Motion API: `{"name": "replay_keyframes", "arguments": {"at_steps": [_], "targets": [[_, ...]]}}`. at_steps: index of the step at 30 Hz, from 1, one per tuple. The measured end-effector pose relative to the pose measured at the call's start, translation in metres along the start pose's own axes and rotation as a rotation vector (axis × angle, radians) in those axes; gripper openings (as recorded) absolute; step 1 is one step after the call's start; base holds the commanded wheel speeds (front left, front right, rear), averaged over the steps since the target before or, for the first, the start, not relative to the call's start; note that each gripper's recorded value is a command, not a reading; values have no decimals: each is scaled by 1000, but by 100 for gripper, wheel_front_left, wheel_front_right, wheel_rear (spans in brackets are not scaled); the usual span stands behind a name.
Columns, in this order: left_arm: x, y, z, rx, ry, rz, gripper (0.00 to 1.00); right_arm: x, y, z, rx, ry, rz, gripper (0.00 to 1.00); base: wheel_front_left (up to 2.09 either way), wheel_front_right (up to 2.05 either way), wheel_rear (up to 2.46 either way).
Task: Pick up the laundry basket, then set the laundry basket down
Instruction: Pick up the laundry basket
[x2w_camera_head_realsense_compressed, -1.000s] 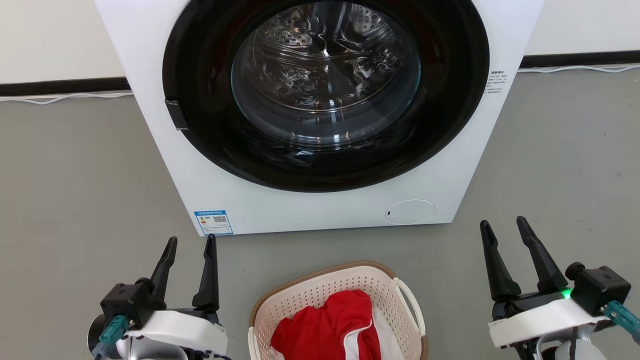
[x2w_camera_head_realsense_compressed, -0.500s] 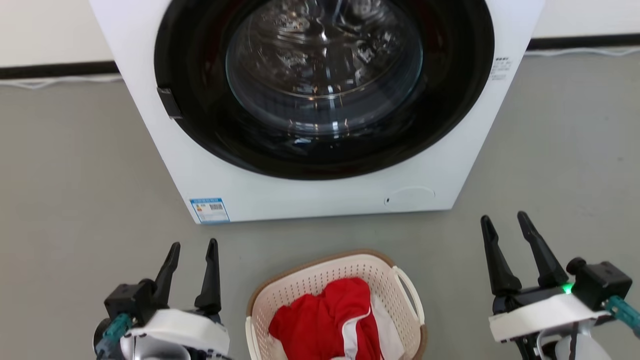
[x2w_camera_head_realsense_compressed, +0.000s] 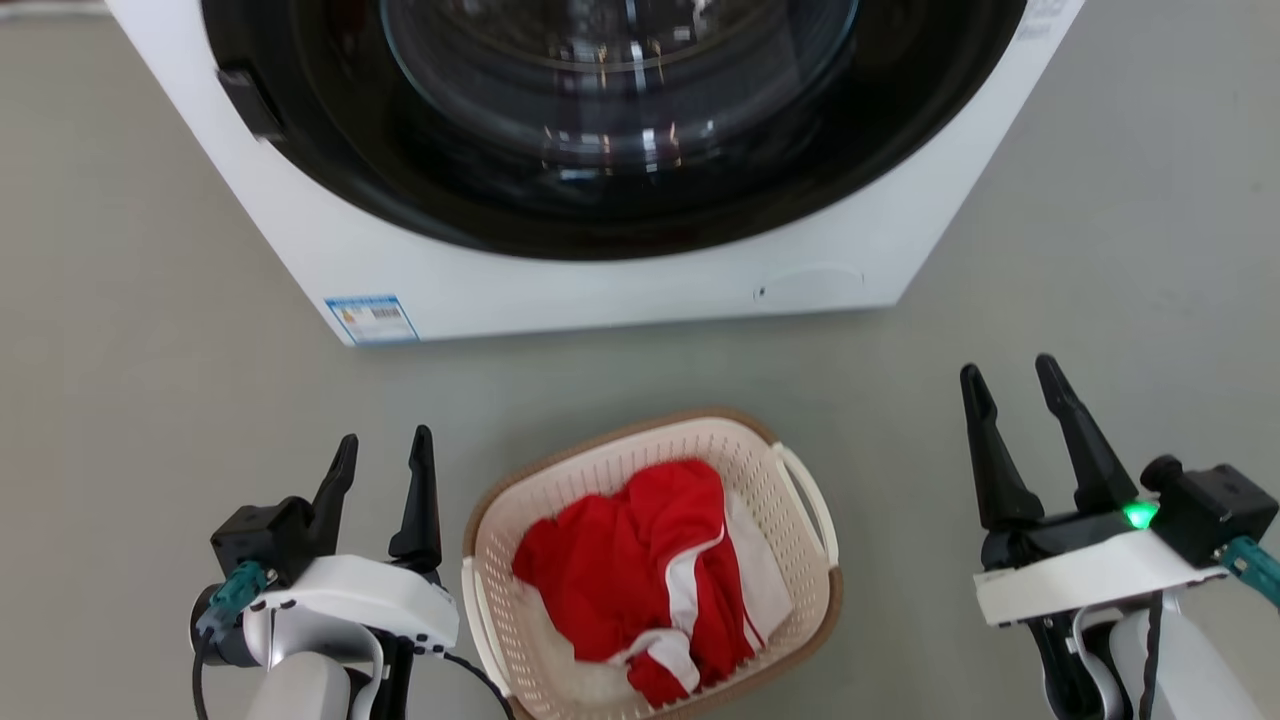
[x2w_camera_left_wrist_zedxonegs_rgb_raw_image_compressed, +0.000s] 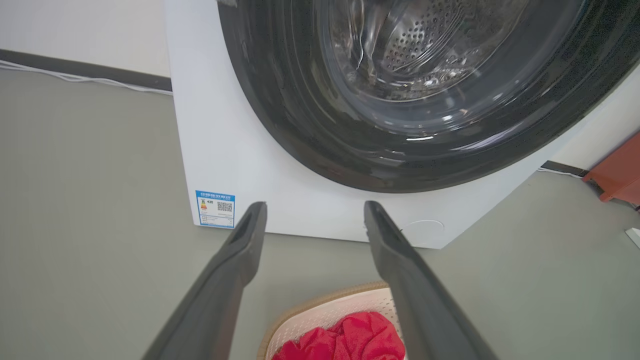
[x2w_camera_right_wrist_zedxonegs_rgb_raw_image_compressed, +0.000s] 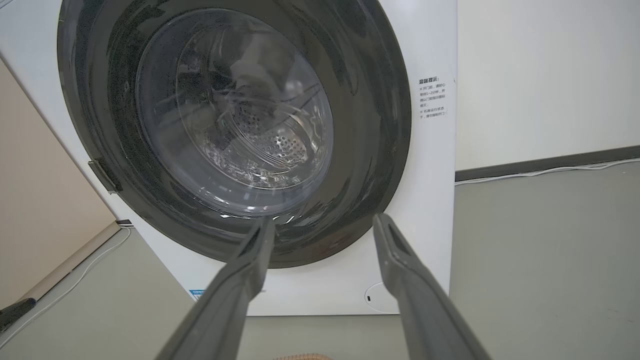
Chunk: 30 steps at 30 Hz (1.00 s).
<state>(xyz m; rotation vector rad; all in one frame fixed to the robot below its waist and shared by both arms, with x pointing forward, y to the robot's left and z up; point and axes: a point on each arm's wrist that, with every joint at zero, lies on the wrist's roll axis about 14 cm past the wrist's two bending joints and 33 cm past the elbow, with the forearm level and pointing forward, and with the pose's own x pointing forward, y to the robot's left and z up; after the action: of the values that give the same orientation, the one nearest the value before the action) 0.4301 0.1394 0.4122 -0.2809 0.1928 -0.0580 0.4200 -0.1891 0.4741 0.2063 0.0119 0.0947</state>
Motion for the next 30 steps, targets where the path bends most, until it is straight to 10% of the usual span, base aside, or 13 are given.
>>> {"name": "replay_keyframes", "arguments": {"at_steps": [30], "targets": [[-3, 42, -214, -110, 699, 196, 100, 44, -22, -70, 1, 149, -16, 100, 0, 0, 0]]}}
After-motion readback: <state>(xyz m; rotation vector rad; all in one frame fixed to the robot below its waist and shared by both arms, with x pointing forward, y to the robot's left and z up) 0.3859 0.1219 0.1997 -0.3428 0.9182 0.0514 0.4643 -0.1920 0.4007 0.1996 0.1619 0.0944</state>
